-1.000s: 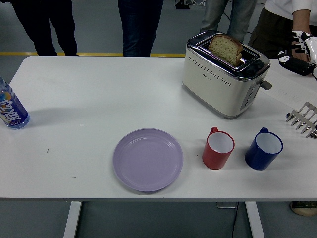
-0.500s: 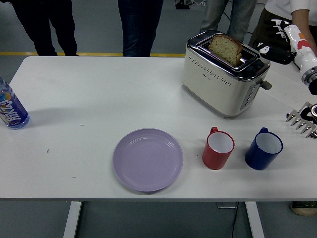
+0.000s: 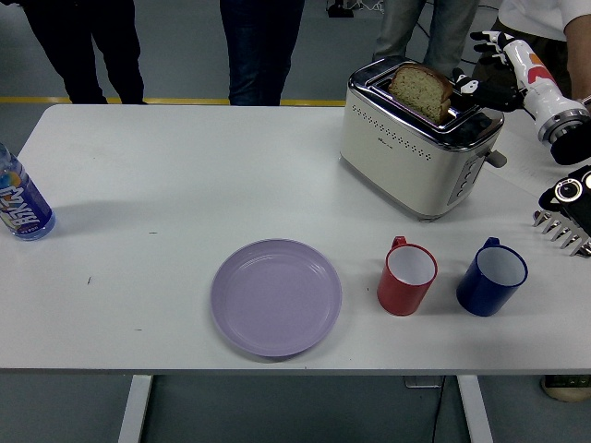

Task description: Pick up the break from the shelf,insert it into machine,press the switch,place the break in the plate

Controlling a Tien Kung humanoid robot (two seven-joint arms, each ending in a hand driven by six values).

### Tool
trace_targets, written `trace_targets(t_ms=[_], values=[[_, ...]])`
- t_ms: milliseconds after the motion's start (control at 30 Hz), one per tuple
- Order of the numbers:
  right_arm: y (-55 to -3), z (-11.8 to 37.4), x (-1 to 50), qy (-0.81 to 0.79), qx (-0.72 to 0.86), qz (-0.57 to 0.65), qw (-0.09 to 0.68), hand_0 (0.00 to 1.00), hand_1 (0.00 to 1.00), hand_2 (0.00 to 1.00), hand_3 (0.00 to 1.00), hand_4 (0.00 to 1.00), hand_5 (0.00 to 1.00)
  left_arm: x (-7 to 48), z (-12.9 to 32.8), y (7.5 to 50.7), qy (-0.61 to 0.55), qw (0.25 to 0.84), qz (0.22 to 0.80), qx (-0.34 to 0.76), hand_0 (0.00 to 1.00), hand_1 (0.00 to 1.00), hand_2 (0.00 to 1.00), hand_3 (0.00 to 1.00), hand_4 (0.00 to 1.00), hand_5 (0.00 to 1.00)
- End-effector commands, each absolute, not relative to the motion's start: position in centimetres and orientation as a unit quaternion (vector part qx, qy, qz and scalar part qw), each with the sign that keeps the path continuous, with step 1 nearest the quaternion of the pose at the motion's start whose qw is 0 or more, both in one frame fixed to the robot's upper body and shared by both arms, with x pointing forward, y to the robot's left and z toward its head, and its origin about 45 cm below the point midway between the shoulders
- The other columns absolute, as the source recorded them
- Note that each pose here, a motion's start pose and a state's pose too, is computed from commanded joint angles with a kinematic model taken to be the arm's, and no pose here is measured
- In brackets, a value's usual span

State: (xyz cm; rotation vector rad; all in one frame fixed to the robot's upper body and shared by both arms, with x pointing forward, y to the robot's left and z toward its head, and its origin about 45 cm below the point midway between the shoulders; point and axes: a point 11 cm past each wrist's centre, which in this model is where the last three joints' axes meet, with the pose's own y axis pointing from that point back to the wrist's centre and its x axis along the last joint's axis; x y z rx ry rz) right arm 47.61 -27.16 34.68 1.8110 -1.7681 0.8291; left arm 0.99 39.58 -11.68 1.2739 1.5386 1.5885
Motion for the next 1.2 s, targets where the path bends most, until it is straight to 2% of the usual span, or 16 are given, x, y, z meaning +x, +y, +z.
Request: trace_targets(t_ms=[1200], values=[[-22.8, 35.1, 51.9, -0.579, 0.65, 0.341, 0.355, 0.867, 0.799, 0.819, 0.871, 0.701, 0.382, 2.2, -11.5, 39.9, 0.569, 0.299, 0.599, 0.478, 0.391, 0.509, 0.665, 0.783, 0.653, 0.998]])
